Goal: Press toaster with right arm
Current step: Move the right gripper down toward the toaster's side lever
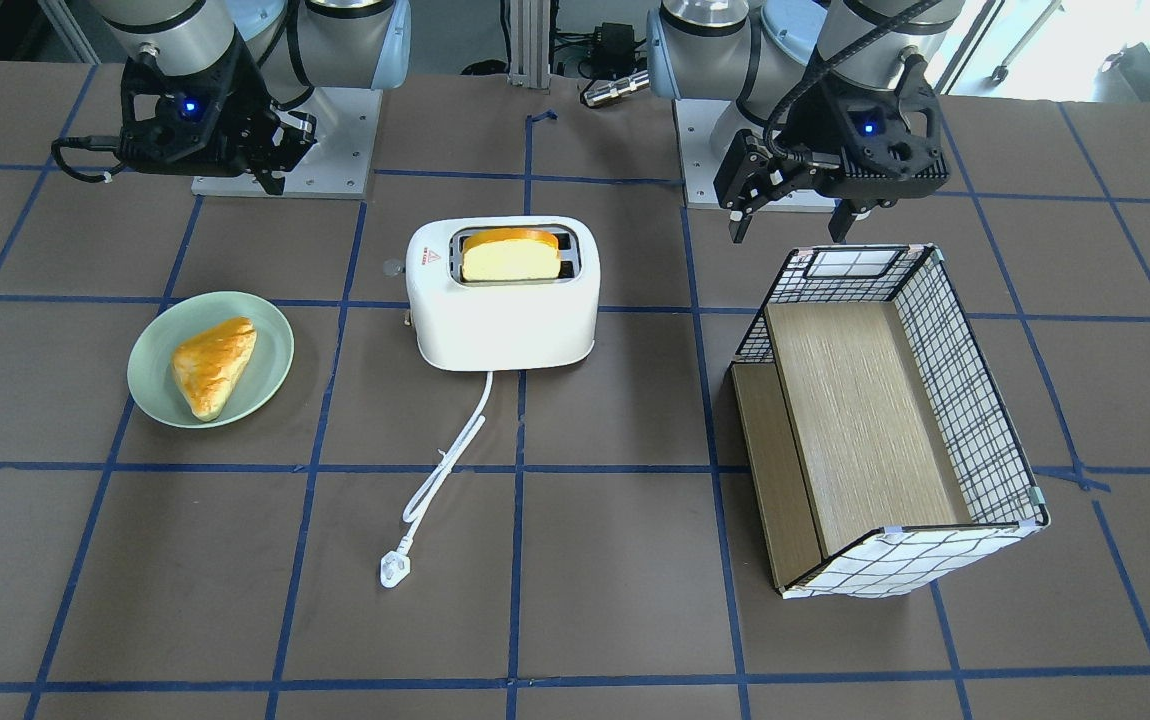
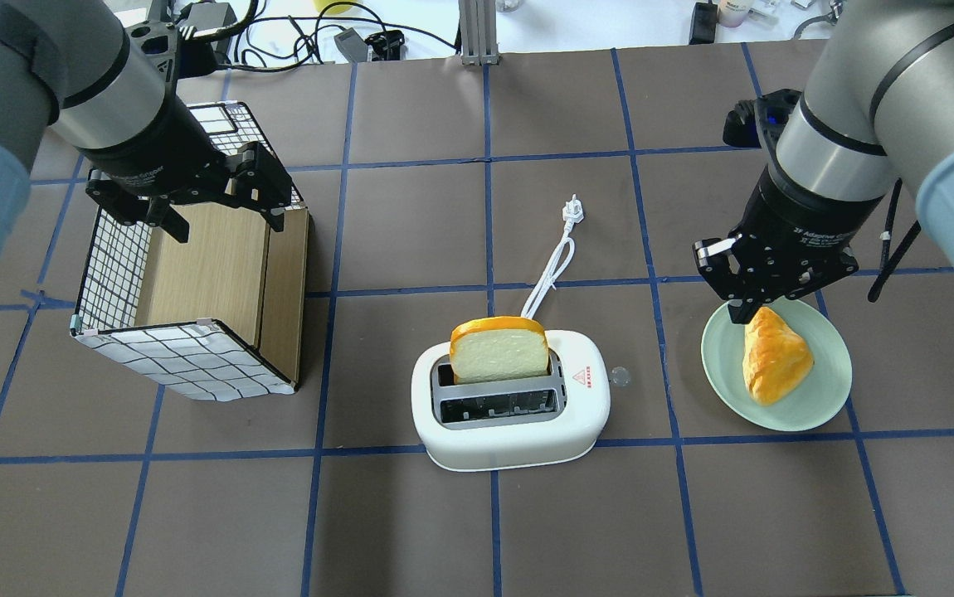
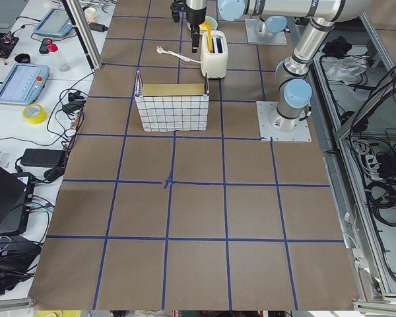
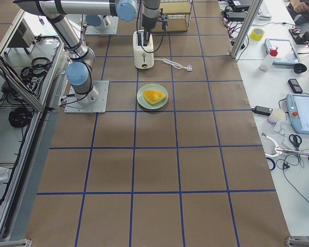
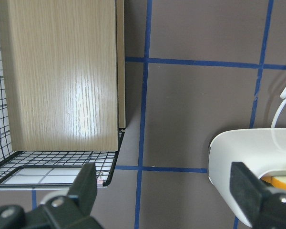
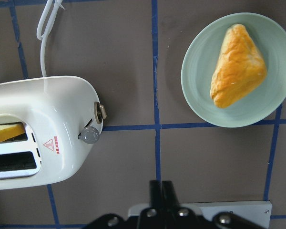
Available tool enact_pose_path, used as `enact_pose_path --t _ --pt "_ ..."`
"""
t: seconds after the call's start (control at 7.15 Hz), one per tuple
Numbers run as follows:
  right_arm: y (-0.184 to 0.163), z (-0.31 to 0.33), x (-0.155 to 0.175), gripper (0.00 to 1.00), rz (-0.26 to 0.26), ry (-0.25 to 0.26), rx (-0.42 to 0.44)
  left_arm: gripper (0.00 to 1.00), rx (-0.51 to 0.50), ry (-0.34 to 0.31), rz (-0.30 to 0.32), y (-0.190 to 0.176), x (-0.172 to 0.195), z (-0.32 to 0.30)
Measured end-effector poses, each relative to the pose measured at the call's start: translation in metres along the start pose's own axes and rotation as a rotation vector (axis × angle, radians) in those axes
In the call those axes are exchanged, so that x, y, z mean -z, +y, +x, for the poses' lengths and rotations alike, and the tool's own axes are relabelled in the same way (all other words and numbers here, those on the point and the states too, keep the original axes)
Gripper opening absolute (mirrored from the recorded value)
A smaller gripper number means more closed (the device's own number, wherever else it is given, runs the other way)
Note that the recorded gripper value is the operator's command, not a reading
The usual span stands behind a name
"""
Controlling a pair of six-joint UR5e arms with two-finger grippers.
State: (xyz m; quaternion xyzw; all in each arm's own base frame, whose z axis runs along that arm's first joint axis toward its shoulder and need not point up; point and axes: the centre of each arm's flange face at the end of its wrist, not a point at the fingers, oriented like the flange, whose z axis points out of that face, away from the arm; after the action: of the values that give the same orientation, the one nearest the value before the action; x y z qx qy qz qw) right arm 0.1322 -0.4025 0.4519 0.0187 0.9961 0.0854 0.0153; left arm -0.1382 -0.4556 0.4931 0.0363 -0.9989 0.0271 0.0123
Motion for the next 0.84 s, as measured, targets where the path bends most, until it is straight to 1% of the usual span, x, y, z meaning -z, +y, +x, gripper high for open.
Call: enact_pose_path --t 0.28,0.42,0.7,0.84 --pt "0.000 -0.004 -0.019 0.00 -0.016 -0.057 0.007 1.00 0.000 -0.001 0.001 0.000 0.000 0.000" --pt "-0.002 -0.006 -0.031 0.00 -0.010 -0.084 0.014 1.00 0.000 0.000 0.000 0.000 0.000 0.000" --pt "-0.008 -0.008 -0.068 0.00 0.031 -0.120 0.032 1.00 0.000 0.000 0.000 0.000 0.000 0.000" --pt "-0.010 -0.008 -0.081 0.00 0.050 -0.136 0.036 1.00 0.000 -0.001 0.000 0.000 0.000 0.000"
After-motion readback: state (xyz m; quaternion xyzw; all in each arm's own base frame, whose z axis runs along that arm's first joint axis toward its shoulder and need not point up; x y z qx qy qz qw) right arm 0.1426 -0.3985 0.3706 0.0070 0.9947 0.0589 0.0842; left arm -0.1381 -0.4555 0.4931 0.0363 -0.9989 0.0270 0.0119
